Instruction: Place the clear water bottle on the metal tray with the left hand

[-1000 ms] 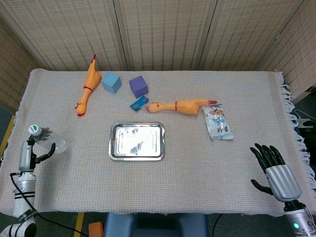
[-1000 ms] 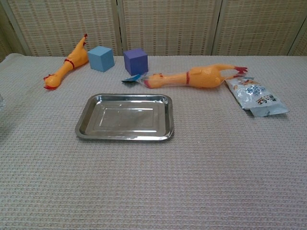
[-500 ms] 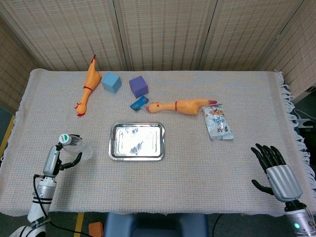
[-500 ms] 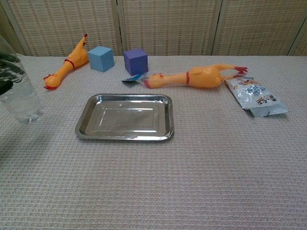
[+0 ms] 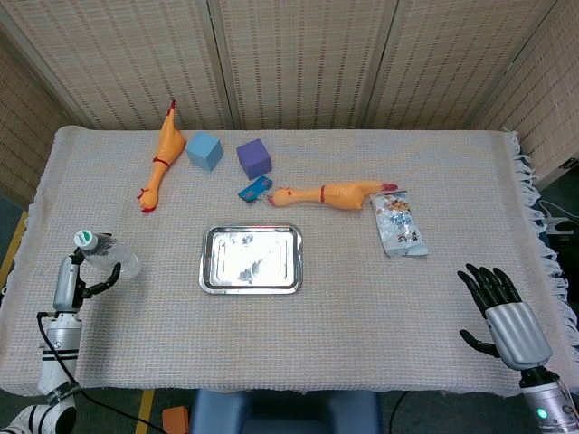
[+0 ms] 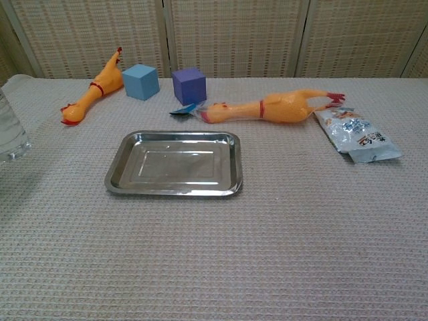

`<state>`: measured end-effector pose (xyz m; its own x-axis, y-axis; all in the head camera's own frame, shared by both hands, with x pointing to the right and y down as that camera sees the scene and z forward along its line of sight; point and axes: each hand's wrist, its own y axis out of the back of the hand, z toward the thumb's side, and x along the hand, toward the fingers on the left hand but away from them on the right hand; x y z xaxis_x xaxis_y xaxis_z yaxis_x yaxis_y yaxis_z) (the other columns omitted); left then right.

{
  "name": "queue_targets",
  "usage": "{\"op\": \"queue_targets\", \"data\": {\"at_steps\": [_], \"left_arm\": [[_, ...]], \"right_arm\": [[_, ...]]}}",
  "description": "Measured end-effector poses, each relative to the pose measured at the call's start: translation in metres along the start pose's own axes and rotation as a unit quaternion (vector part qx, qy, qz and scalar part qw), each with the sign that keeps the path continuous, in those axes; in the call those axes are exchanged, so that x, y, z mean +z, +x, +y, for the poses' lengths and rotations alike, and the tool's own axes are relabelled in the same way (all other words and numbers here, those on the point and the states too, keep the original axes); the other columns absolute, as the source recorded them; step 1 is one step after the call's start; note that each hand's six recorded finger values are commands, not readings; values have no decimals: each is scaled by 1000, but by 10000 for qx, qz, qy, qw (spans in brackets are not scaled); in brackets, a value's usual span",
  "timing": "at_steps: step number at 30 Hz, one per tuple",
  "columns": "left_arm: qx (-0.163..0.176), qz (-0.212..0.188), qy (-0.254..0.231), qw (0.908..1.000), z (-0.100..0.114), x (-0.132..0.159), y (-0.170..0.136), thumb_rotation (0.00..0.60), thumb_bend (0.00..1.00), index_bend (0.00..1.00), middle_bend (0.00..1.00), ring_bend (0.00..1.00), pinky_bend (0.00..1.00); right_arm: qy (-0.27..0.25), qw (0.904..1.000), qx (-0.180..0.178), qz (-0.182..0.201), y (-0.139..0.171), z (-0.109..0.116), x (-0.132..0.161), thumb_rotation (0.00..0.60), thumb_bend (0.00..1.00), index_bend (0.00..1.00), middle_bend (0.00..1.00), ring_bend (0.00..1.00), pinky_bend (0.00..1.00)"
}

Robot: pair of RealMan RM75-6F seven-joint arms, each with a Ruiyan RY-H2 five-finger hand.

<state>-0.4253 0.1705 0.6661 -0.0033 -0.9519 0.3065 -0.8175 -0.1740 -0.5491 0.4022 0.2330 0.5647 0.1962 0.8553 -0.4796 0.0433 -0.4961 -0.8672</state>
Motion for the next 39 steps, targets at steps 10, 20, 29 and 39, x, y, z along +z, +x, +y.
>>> {"op": "queue_targets", "data": {"at_steps": [10, 20, 29, 39], "left_arm": [[381, -1118, 109, 9929, 11, 72, 14, 600, 642, 454, 426, 257, 334], [-685, -174, -104, 9974, -25, 40, -1, 600, 642, 447, 422, 266, 343], [-337, -744, -264, 9963, -11, 72, 7, 600, 637, 445, 420, 265, 337], [-804, -222, -200, 9963, -32, 49, 1, 600, 637, 438, 411, 264, 325]], "right_arm": [[16, 10000, 71, 8, -1, -3, 1, 600, 112, 0, 0, 0, 0], [10, 10000, 76, -19, 0, -3, 0, 600, 112, 0, 0, 0, 0], [29, 9999, 115, -17, 0, -4, 1, 600, 112, 0, 0, 0, 0], [29, 9999, 116, -18, 1, -4, 1, 600, 112, 0, 0, 0, 0]]}}
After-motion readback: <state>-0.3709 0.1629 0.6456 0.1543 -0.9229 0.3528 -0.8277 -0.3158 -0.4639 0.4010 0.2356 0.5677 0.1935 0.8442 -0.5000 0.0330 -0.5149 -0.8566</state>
